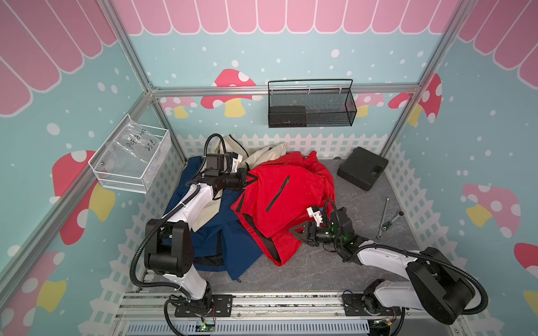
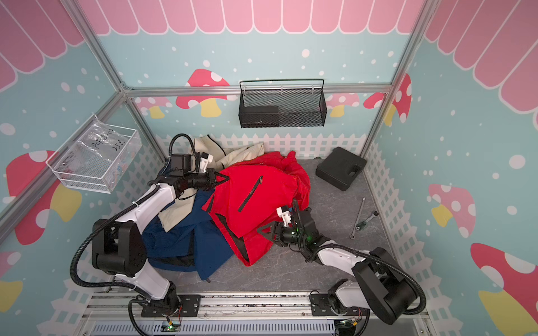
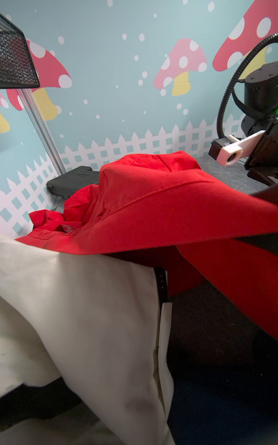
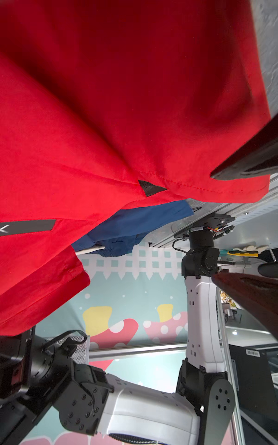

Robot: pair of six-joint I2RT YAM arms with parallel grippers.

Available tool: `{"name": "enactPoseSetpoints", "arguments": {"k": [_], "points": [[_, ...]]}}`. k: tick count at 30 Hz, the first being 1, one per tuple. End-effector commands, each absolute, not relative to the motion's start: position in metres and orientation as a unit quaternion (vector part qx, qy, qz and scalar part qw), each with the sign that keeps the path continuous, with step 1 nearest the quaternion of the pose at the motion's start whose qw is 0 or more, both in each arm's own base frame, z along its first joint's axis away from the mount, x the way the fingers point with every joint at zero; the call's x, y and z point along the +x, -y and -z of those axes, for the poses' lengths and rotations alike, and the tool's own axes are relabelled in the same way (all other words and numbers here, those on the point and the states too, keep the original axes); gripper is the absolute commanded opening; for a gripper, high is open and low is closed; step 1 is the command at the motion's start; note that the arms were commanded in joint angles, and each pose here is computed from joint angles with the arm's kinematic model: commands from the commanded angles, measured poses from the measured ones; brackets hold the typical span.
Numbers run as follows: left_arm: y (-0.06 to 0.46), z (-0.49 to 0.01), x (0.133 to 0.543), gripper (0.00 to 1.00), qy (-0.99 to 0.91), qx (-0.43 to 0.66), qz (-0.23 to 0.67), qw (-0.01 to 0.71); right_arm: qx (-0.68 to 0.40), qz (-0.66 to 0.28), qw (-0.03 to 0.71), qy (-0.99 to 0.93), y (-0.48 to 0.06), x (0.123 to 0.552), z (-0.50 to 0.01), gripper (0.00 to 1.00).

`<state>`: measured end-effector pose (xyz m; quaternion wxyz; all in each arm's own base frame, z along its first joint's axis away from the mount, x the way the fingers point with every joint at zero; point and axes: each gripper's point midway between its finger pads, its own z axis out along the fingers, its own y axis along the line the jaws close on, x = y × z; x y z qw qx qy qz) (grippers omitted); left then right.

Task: Unzip the jacket
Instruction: Flatten out the jacket at the center of the board.

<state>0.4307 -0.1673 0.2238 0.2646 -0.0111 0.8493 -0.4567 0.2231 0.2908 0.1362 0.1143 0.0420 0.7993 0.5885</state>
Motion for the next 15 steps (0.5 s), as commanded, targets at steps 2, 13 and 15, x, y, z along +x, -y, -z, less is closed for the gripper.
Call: {"name": "enactPoseSetpoints", "arguments": {"k": [2,13,15], "points": [[0.162,-0.244,0.432,0.01,-0.836,0.005,0.461,0.297,0.106,-0.621,0.126,-0.766,-0.308,0.239,-0.150,0.44],[0.160,-0.240,0.432,0.01,-0.837,0.002,0.461,0.294,0.202,-0.596,0.118,-0.768,-0.348,0.252,-0.117,0.51],[0.159,-0.239,0.432,0.01,-0.838,0.000,0.461,0.292,0.215,-0.588,0.124,-0.770,-0.354,0.255,-0.111,0.54]]}}
